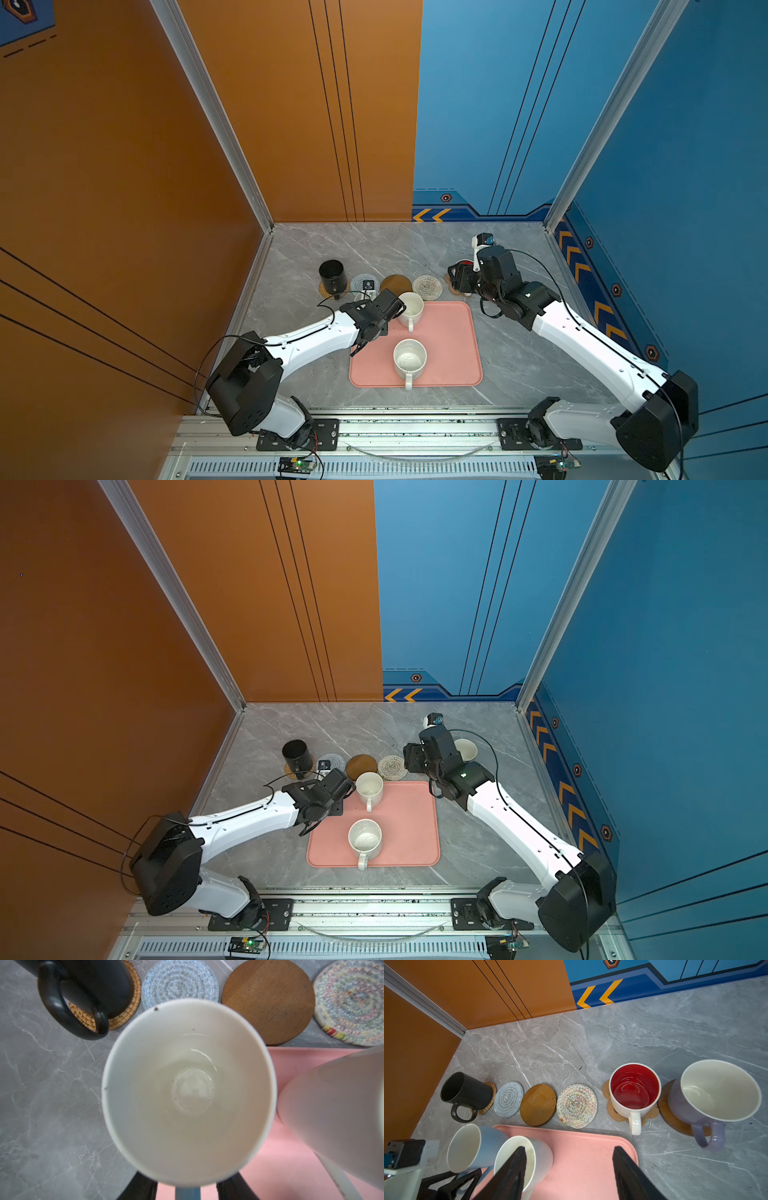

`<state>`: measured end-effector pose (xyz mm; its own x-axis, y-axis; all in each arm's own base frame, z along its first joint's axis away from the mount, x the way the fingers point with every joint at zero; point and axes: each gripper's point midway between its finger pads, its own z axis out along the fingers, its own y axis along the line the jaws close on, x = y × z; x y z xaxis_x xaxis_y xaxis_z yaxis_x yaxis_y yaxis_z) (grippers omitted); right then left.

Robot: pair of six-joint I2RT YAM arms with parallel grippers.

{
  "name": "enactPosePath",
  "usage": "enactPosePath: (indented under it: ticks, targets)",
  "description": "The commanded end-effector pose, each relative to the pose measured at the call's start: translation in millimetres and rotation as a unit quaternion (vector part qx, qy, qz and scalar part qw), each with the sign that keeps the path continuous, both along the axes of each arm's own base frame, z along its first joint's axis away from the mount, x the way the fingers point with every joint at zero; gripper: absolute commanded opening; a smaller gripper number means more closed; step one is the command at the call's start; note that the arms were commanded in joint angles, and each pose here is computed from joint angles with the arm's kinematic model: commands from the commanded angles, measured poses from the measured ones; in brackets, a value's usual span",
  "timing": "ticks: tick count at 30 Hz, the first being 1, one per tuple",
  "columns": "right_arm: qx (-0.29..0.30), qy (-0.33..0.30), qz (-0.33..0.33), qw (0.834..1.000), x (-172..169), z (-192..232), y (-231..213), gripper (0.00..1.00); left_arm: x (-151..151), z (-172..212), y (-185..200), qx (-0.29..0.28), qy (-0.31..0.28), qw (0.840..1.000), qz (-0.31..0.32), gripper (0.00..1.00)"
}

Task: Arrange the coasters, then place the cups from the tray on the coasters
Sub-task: 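Close the left gripper on the blue-handled mug rim and lift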

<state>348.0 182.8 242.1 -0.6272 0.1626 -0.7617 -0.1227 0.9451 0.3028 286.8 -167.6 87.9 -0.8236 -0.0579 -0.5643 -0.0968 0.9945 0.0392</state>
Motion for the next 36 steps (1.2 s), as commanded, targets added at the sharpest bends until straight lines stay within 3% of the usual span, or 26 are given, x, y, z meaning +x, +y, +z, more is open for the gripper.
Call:
enactPosePath:
  ticks: [1,10,15,19,27,36]
  targets:
    - [0.009,-0.001,0.001,1.000,3,-1,2,0.65,4,-5,2,-0.004,0.004,1.000,0.010,0.43]
    - [0.007,0.000,-0.001,1.000,4,-3,1,0.64,5,-12,0,-0.010,0.012,1.000,0.009,0.31]
    - [0.007,0.001,-0.001,1.000,4,-3,1,0.64,5,-13,0,-0.011,0.011,1.000,0.009,0.18]
    - [0.006,0.003,-0.001,1.000,5,-4,0,0.64,4,-12,1,-0.011,0.011,1.000,0.009,0.00]
    - [0.006,0.005,0.000,1.000,5,-5,1,0.64,4,8,-1,-0.023,-0.016,1.000,0.002,0.00]
    - [0.006,0.005,-0.001,1.000,5,-7,1,0.64,22,56,-1,-0.020,-0.074,0.997,-0.010,0.00]
